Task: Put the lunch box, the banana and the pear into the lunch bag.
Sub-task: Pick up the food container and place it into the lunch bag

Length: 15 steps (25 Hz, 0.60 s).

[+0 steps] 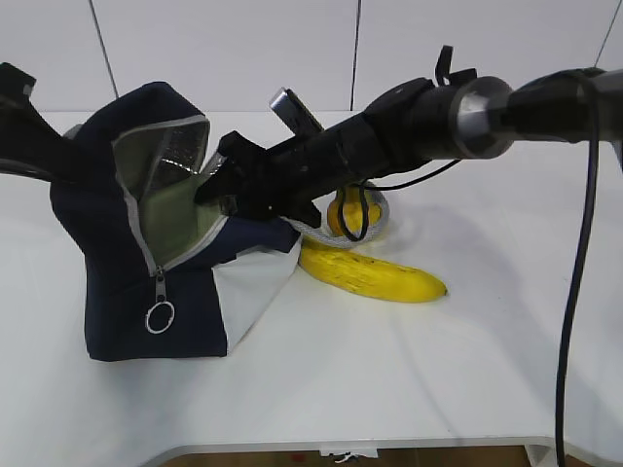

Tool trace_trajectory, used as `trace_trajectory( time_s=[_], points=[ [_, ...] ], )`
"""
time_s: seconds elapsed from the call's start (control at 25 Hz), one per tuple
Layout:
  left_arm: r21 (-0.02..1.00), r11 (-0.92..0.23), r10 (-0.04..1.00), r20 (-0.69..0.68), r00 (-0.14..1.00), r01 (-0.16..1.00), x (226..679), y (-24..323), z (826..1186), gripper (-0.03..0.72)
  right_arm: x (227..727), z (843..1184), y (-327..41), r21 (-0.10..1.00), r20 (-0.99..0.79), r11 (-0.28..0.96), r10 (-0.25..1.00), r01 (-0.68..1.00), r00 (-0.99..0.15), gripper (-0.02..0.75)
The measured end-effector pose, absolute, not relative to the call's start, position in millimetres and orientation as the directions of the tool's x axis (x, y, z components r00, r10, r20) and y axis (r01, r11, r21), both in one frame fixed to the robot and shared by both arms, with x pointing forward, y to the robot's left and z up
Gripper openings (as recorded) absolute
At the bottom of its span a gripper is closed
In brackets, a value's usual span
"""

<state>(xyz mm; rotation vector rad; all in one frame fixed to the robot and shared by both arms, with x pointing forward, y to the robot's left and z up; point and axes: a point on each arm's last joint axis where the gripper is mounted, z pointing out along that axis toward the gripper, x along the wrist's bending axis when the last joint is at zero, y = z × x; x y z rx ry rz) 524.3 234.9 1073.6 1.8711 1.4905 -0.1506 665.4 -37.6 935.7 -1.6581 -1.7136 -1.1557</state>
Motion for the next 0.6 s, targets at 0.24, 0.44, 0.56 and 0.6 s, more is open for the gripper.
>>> trace_trajectory(
  time_s=[0.24, 0.44, 0.56, 0.6],
  points=[
    [0.460, -0.065, 0.799, -0.507, 0.322, 0.886, 524.2, 234.8, 1073.5, 0.000, 672.8, 956.1, -43.9, 0.299, 0.772, 0.021, 0.582, 0.954, -0.254, 0.505],
    [0.456, -0.069, 0.797, -0.509, 0.323, 0.887, 523.6, 234.7, 1073.4, 0.000, 678.6, 985.5, -48.2, 0.370, 0.658, 0.170, 0.646, 0.913, -0.387, 0.507],
    [0.455, -0.070, 0.797, -0.510, 0.324, 0.888, 523.5, 234.6, 1073.4, 0.000, 680.5, 1008.5, -51.5, 0.397, 0.584, 0.250, 0.673, 0.883, -0.453, 0.507],
    [0.454, -0.071, 0.796, -0.511, 0.324, 0.888, 523.3, 234.6, 1073.4, 0.000, 680.0, 1016.1, -53.4, 0.398, 0.556, 0.283, 0.683, 0.873, -0.474, 0.507]
  ],
)
